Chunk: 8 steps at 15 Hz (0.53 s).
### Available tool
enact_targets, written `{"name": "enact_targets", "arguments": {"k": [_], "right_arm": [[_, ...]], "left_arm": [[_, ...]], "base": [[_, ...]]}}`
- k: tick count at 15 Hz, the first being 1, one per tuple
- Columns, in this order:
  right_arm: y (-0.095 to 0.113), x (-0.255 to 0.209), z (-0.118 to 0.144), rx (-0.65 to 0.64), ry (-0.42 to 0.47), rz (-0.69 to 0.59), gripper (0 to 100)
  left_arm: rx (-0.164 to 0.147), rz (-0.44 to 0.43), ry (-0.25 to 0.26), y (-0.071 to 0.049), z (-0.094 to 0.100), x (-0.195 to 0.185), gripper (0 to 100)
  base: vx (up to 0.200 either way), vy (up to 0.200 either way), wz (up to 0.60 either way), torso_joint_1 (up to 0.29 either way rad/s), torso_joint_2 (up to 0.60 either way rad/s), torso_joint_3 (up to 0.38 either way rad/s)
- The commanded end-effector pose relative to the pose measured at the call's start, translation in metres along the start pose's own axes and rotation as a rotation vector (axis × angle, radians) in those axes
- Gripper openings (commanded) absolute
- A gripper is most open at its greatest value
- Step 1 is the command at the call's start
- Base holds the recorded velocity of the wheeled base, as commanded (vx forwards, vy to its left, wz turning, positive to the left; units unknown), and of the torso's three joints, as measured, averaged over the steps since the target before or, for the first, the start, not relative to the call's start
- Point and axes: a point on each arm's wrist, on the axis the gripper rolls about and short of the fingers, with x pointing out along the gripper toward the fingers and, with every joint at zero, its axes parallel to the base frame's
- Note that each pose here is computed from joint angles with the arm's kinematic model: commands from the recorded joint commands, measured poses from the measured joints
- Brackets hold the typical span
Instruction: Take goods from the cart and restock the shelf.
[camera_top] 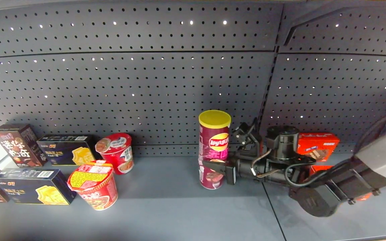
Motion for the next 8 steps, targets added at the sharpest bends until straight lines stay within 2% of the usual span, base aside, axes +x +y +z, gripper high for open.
{"name": "enact_targets", "arguments": {"k": [1, 2, 3, 6, 8], "right_arm": [[0.039, -0.048, 0.019, -0.030, -0.040, -0.035, 0], [0.042, -0.052, 0.018, -0.030, -0.038, -0.039, 0], [0.058, -0.068, 0.011, -0.026, -0.018, -0.055, 0], [0.078, -0.088, 0.000, -0.024, 0.006, -0.053, 0], [0.081, -0.096, -0.010, -0.026, 0.003, -0.077, 0]], "left_arm": [[0.000, 0.000, 0.001, 0.000, 0.000, 0.000, 0], [0.000, 0.000, 0.001, 0.000, 0.000, 0.000, 0], [0.000, 0.000, 0.001, 0.000, 0.000, 0.000, 0], [-0.001, 0.000, 0.002, 0.000, 0.000, 0.000, 0], [-0.001, 0.000, 0.002, 0.000, 0.000, 0.000, 0]], "base": [[0.000, 0.000, 0.00, 0.000, 0.00, 0.000], [0.000, 0.000, 0.00, 0.000, 0.00, 0.000], [0.000, 0.000, 0.00, 0.000, 0.00, 0.000], [0.000, 0.000, 0.00, 0.000, 0.00, 0.000], [0.000, 0.000, 0.00, 0.000, 0.00, 0.000]]}}
